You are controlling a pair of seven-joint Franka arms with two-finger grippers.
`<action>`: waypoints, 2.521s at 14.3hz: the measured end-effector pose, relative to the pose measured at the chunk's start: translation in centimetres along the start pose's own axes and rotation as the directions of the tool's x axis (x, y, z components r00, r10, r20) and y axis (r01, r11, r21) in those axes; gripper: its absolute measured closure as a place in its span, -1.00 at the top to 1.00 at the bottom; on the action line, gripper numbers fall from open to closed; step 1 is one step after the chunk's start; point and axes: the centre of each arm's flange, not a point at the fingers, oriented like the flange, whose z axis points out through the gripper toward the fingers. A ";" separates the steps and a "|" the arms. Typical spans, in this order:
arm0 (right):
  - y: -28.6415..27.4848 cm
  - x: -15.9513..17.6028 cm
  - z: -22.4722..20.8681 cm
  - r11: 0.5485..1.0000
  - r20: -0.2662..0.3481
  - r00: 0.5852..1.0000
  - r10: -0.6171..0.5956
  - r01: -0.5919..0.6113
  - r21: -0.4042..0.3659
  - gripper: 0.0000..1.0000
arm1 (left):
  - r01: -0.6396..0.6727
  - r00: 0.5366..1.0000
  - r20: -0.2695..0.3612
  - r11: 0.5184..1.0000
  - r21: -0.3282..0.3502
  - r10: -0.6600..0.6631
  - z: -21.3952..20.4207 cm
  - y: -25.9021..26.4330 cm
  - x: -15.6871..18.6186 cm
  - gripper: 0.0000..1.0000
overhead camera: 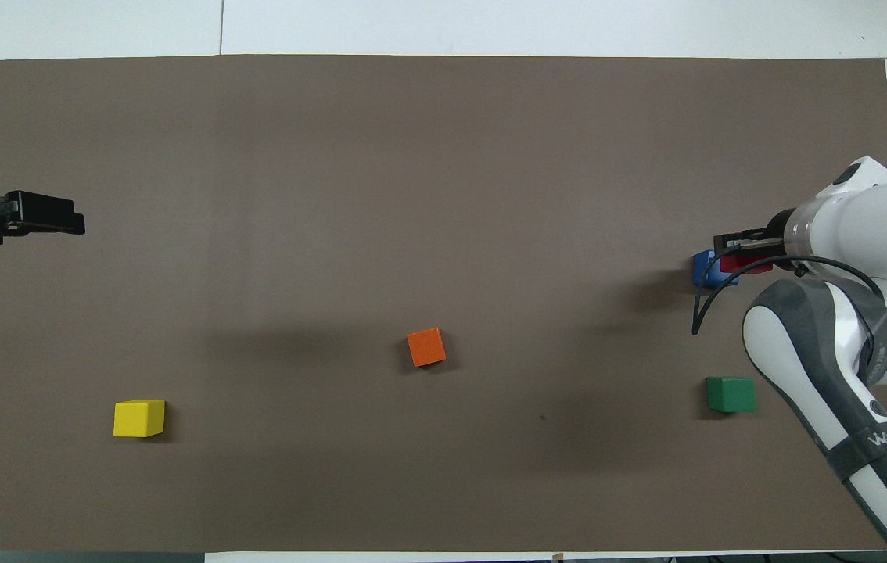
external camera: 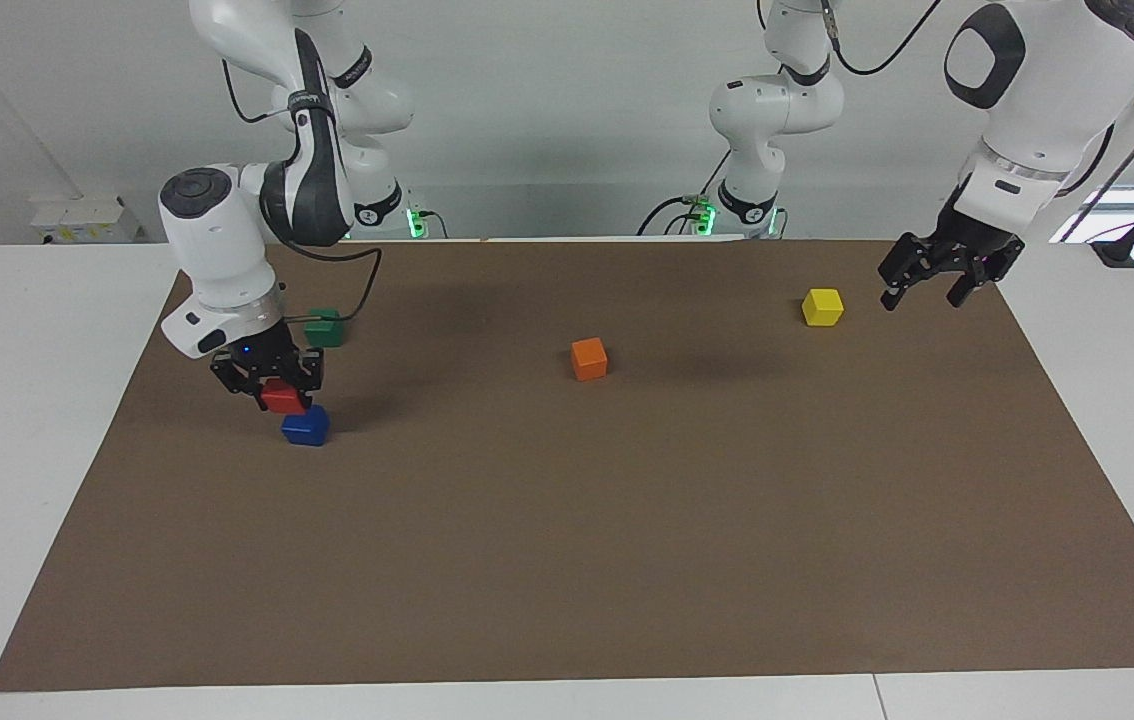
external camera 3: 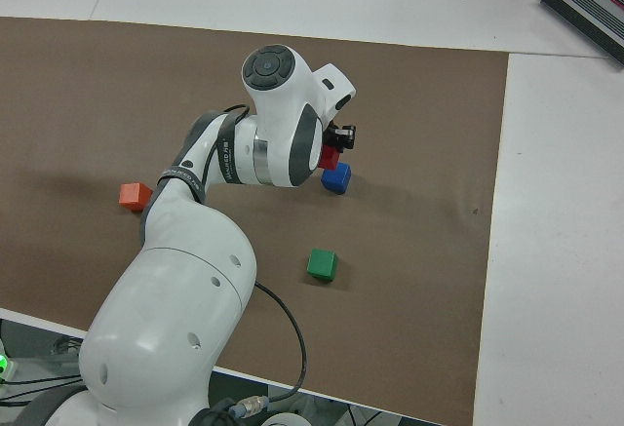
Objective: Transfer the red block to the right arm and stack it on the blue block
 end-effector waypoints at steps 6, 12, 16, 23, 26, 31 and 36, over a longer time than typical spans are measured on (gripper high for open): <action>-0.2 -1.0 2.9 1.000 -0.018 1.000 -0.002 0.002 0.002 0.17 | -0.015 1.000 0.004 1.000 0.000 0.015 0.1 0.8 -0.1 1.00; -0.1 -1.6 4.0 1.000 -0.011 1.000 0.000 0.000 0.003 0.17 | -0.017 1.000 0.005 1.000 0.000 0.017 0.1 0.9 -0.1 1.00; -0.1 -1.5 4.0 1.000 -0.012 1.000 0.000 0.000 0.003 0.17 | -0.017 1.000 0.005 1.000 0.000 0.017 0.1 0.9 -0.1 1.00; 0.5 -1.6 4.1 0.999 -0.011 0.999 0.039 -0.039 0.001 0.17 | -0.022 0.996 0.088 1.000 0.010 0.021 0.0 0.9 -1.1 1.00; 0.5 -1.6 4.1 0.998 -0.010 0.998 0.068 -0.068 0.002 0.17 | -0.044 0.992 0.122 0.999 0.032 0.039 -1.3 1.6 -2.1 1.00; 0.4 -2.0 4.6 0.998 -0.044 0.997 0.068 -0.068 0.005 0.21 | -0.053 0.991 0.124 0.998 0.037 0.048 -3.5 2.1 -2.7 1.00; 0.4 -2.2 4.9 0.998 -0.047 0.996 0.069 -0.069 0.005 0.97 | -0.054 0.991 0.128 0.998 0.038 0.049 -4.0 2.1 -2.6 1.00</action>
